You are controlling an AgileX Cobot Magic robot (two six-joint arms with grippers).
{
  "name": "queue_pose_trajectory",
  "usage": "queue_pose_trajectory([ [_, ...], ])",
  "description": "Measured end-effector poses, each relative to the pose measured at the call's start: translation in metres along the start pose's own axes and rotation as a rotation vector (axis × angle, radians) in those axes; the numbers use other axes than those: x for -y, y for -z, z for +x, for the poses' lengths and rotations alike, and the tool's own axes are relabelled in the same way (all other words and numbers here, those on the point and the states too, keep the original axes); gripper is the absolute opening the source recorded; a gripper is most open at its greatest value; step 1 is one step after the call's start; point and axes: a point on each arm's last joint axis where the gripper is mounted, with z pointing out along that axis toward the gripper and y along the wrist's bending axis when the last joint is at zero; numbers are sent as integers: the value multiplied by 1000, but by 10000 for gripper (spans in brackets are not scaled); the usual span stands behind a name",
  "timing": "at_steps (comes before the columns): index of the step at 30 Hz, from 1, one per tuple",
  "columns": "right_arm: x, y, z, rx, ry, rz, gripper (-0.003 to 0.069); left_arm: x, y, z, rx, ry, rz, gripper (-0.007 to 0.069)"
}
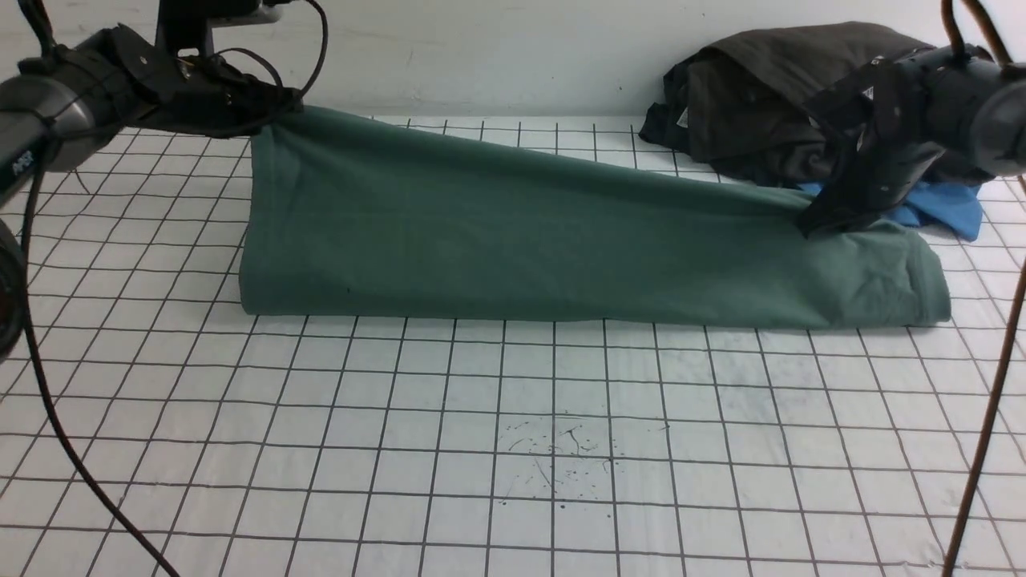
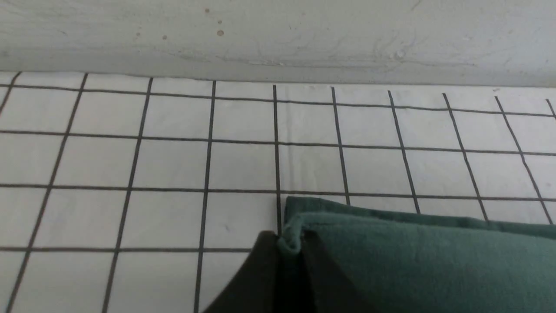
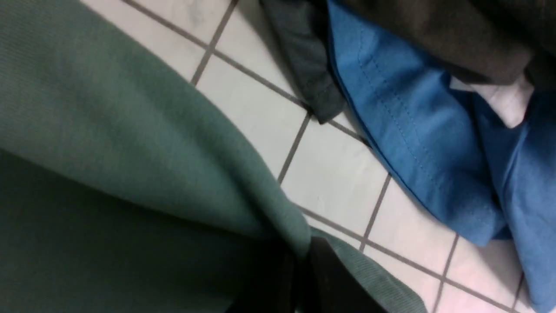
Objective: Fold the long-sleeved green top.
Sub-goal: Use both arms to drag the lower edge of the fabric forward and fold it over the upper edge
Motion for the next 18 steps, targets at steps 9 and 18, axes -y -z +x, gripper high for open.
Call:
queue_pose_trajectory([
  [9, 8, 1, -9, 44, -153, 14, 269, -5, -19, 3, -28, -79, 8, 363],
  [18, 14, 62, -28, 37, -246, -141, 307, 40, 27, -26, -243, -55, 173, 347],
])
